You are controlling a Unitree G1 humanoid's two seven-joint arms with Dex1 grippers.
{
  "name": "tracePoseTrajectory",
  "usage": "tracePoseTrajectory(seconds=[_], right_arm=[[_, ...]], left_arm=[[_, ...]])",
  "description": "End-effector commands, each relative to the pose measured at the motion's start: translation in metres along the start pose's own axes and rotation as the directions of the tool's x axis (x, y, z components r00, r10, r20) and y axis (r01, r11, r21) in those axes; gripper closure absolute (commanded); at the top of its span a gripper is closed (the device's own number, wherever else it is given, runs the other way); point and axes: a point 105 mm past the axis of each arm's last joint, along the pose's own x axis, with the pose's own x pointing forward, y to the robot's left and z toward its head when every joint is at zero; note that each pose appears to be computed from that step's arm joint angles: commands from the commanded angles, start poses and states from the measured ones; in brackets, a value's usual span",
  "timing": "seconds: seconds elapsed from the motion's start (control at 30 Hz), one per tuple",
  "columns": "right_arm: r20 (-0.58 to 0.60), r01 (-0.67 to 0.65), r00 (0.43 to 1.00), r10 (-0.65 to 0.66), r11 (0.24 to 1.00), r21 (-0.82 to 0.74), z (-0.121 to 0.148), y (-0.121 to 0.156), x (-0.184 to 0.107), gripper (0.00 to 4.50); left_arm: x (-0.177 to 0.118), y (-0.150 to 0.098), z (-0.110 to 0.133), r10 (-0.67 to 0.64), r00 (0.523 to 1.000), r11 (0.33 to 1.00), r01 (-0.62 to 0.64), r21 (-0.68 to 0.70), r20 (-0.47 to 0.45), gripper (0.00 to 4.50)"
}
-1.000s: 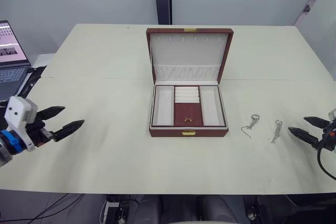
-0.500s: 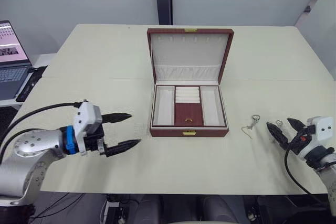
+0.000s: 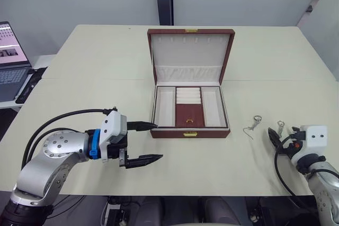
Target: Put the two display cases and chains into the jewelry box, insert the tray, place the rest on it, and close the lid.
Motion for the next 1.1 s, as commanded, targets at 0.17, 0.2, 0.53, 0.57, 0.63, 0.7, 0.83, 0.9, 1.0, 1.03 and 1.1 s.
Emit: tracePoseTrajectory(seconds=[0.17, 0.2, 0.53, 0.57, 0.63, 0.7, 0.83, 0.9, 1.0, 1.03, 1.1], right_arm=[[-0.015, 0.035, 0.999, -0.035, 0.999, 0.002, -0.007, 0.0, 0.004, 0.2], [-0.017, 0.029, 0.999, -0.029, 1.0, 0.003, -0.008, 0.002, 0.004, 0.41], [-0.027, 0.041, 0.999, -0.041, 0.999, 0.027, -0.016, -0.004, 0.005, 3.17], [-0.028, 0.044, 0.999, -0.043, 0.999, 0.032, -0.017, -0.005, 0.005, 3.43], [-0.026, 0.05, 0.998, -0.049, 0.998, 0.042, -0.017, -0.007, 0.005, 3.88], [-0.022, 0.053, 0.998, -0.052, 0.997, 0.048, -0.017, -0.009, 0.005, 4.35], [-0.004, 0.047, 0.999, -0.047, 0.997, 0.054, -0.015, -0.011, 0.004, 4.45], [0.014, 0.043, 0.999, -0.044, 0.998, 0.055, -0.011, -0.012, 0.003, 4.45], [0.058, 0.014, 0.998, -0.017, 0.998, 0.056, -0.001, -0.011, 0.001, 4.45], [0.07, 0.001, 0.998, -0.005, 0.998, 0.057, 0.002, -0.01, 0.0, 4.45], [0.101, -0.028, 0.995, 0.021, 0.998, 0.064, 0.01, -0.008, -0.002, 4.45]], left_arm=[[0.004, -0.004, 0.006, -0.004, 1.0, 0.999, 0.003, 0.051, 0.028, 0.0], [0.003, -0.003, 0.007, 0.002, 1.0, 0.999, -0.003, 0.053, 0.031, 0.0], [0.002, 0.0, 0.003, 0.025, 0.999, 0.999, -0.027, 0.046, 0.042, 0.0], [0.002, 0.0, 0.003, 0.027, 0.999, 0.998, -0.029, 0.046, 0.043, 0.0], [0.002, 0.0, 0.003, 0.031, 0.998, 0.999, -0.033, 0.043, 0.047, 0.0], [0.002, 0.001, 0.004, 0.033, 0.998, 0.999, -0.035, 0.04, 0.05, 0.0], [0.003, 0.002, 0.005, 0.036, 0.998, 0.999, -0.038, 0.039, 0.054, 0.0], [0.003, 0.002, 0.006, 0.036, 0.998, 0.999, -0.039, 0.038, 0.056, 0.0], [0.004, 0.003, 0.007, 0.037, 0.998, 0.999, -0.039, 0.036, 0.058, 0.0], [0.005, 0.003, 0.007, 0.037, 0.998, 0.999, -0.039, 0.035, 0.059, 0.0], [0.004, 0.004, 0.007, 0.041, 0.997, 0.999, -0.043, 0.031, 0.06, 0.0]])
